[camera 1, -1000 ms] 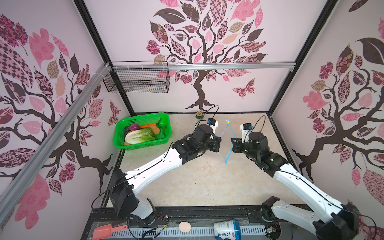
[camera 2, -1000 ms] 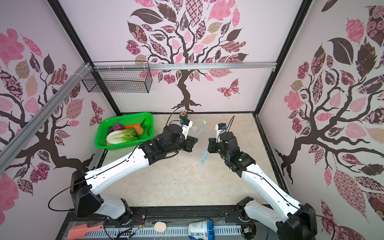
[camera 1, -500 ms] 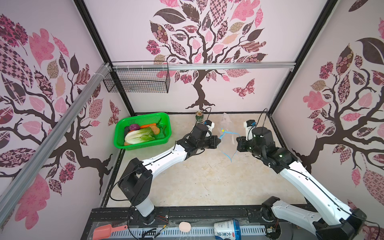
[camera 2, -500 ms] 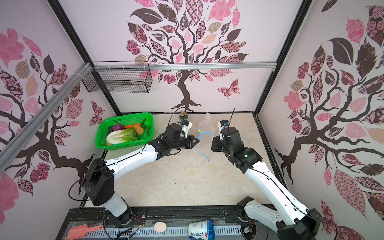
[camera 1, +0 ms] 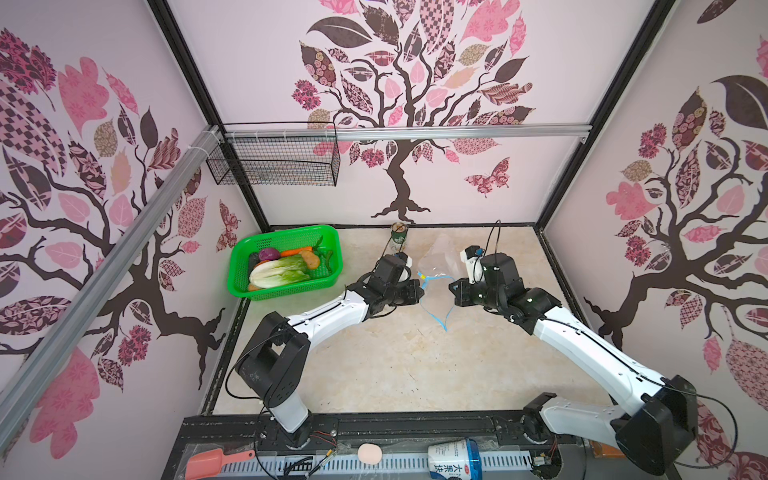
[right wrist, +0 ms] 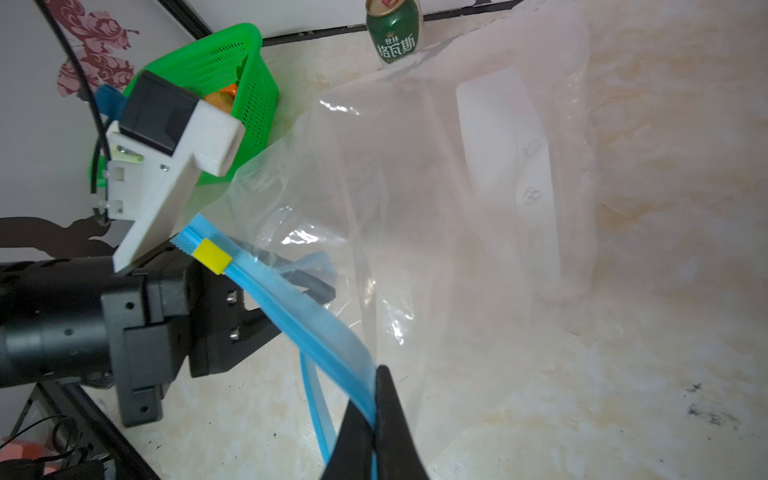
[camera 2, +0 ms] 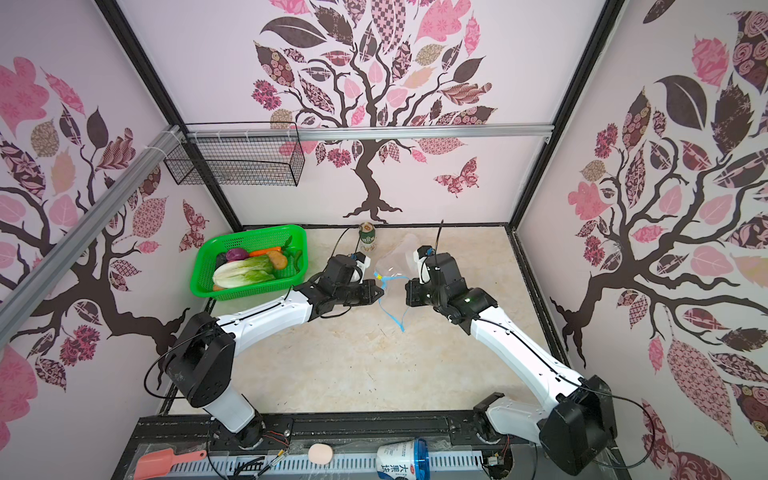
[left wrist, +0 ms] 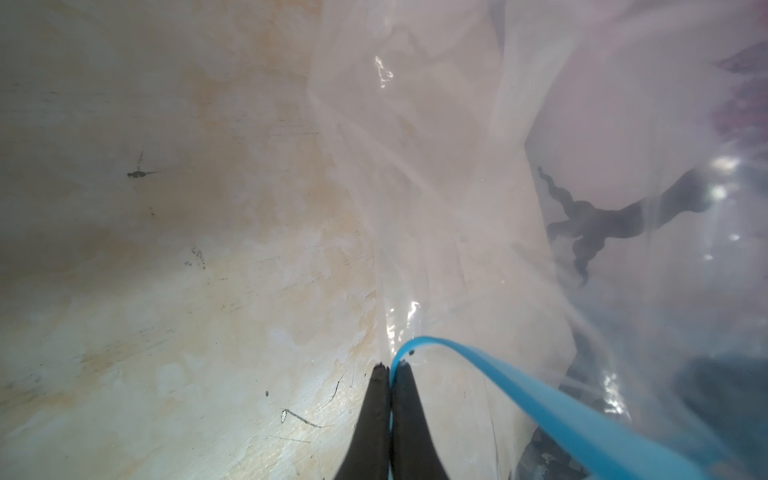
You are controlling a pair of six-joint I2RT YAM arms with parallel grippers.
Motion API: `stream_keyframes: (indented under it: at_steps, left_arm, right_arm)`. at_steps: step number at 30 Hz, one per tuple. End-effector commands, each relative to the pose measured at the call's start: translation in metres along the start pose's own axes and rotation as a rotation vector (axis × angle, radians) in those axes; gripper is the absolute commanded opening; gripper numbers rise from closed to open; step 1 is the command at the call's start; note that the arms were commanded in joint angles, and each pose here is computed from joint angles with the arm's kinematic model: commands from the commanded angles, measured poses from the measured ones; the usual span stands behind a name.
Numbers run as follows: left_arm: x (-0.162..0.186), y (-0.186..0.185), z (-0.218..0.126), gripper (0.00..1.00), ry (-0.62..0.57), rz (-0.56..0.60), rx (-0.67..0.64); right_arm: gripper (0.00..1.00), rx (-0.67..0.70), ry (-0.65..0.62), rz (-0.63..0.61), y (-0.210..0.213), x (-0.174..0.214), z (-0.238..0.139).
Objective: Place the food in the zip-top bag and seal the zipper
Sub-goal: 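Lift the bag and pull the zipper edges apart with both grippers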
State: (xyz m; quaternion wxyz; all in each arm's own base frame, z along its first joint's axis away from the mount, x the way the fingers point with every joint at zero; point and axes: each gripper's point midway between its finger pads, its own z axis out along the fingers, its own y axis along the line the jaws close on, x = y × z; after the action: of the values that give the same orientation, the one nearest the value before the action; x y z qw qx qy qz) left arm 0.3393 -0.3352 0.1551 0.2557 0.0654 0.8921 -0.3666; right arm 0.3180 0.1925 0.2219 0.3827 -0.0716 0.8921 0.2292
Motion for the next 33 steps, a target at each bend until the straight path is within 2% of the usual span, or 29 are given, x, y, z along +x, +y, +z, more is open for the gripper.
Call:
stream_keyframes:
  at_steps: [1,3,9,12,15,17,20,25,29,33]
  left_arm:
    - [-0.019,-0.035,-0.01,0.0,-0.033,0.073,0.085]
    - [-0.026,-0.061,-0.006,0.0,-0.031,0.113,0.136]
    - [-0.038,-0.144,0.006,0.0,-0.015,0.155,0.319]
    - [-0.037,-0.172,0.006,0.0,-0.011,0.183,0.373]
    - [-0.031,-0.179,0.013,0.0,0.025,0.148,0.419]
    - [-0.021,-0.171,0.023,0.0,0.059,0.118,0.414]
    - [-0.006,-0.147,0.035,0.0,0.093,0.084,0.367]
    - [0.013,-0.072,0.047,0.0,0.117,-0.006,0.195]
    - [0.035,-0.001,0.038,0.0,0.15,-0.094,0.054]
    - [0.05,0.033,0.018,0.0,0.157,-0.069,-0.068]
  right_arm:
    - [0.0,0.181,-0.074,-0.038,-0.027,-0.018,-0.015]
    - [0.0,0.29,-0.14,-0.069,-0.041,-0.033,-0.039]
    - [0.0,0.477,-0.354,-0.095,-0.061,-0.071,-0.12]
    - [0.0,0.517,-0.404,-0.097,-0.064,-0.077,-0.147]
    - [0.0,0.496,-0.414,-0.088,-0.061,-0.077,-0.155]
    - [0.0,0.44,-0.398,-0.086,-0.054,-0.073,-0.146]
    - [0.0,0.313,-0.318,-0.086,-0.039,-0.057,-0.111]
    - [0.0,0.095,-0.12,-0.017,-0.017,-0.01,-0.035]
    - [0.0,0.007,-0.042,0.065,-0.013,0.019,0.007]
    - [0.0,-0.06,0.011,0.114,-0.009,0.033,0.033]
